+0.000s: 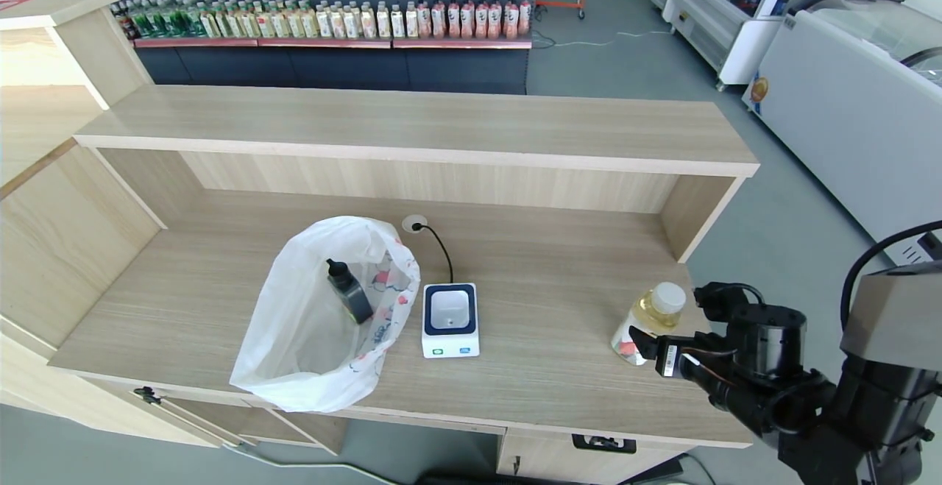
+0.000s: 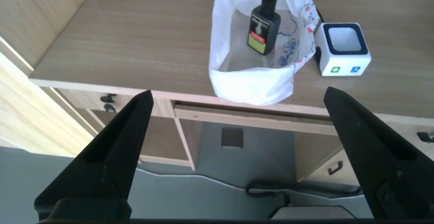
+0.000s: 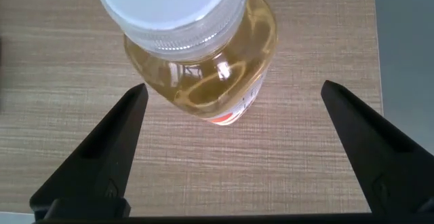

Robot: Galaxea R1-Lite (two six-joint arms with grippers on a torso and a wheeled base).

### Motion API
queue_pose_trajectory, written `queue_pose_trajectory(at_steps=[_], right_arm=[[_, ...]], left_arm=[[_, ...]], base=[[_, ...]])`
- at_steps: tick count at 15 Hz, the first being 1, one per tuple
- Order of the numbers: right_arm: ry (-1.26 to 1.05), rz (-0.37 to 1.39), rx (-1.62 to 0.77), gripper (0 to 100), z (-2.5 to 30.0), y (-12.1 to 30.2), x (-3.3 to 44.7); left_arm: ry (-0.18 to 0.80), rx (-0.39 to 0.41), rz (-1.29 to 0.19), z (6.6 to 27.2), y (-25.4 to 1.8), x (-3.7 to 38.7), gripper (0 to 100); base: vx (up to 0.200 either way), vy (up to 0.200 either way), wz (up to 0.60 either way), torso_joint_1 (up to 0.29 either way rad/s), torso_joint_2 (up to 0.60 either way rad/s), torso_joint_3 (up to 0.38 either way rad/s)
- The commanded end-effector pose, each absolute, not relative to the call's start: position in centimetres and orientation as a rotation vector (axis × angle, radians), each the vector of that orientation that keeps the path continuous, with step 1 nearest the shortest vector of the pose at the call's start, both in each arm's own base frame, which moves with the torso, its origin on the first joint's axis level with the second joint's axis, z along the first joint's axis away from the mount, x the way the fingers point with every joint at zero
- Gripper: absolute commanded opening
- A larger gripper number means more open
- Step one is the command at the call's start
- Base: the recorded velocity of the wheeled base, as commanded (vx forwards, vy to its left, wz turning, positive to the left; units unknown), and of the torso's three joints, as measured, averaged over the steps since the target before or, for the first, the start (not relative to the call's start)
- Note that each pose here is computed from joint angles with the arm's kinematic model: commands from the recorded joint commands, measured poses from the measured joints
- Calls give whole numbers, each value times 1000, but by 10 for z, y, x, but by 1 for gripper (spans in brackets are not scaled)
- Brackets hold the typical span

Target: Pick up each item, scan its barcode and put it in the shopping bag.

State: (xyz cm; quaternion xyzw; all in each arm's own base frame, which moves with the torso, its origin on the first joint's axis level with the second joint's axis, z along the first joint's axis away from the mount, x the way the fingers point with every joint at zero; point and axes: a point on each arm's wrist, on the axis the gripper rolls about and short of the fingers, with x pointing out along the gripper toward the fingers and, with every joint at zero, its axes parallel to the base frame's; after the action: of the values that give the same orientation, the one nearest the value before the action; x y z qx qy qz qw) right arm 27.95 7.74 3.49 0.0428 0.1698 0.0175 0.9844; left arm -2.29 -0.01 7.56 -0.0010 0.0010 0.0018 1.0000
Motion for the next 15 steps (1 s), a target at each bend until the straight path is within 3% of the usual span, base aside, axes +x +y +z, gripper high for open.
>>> queue_pose_trajectory(at_steps=[1,6,11,15], right_arm=[[345,59,101,100,31,86,278],[317,-95,175,100,17,99,293],[268,-121,214,100,6,136,304],[252,-161,211,100,-3,139,316]], left_arm=[[2,-3,5,76,0,-23,100],[2,-2,5,76,0,-23,100],[2,-2,5,76,0,-23,100],[2,-2,5,76,0,-23,100]], base=[[0,0,0,0,0,0],[0,0,0,0,0,0],[0,0,0,0,0,0],[0,0,0,0,0,0]])
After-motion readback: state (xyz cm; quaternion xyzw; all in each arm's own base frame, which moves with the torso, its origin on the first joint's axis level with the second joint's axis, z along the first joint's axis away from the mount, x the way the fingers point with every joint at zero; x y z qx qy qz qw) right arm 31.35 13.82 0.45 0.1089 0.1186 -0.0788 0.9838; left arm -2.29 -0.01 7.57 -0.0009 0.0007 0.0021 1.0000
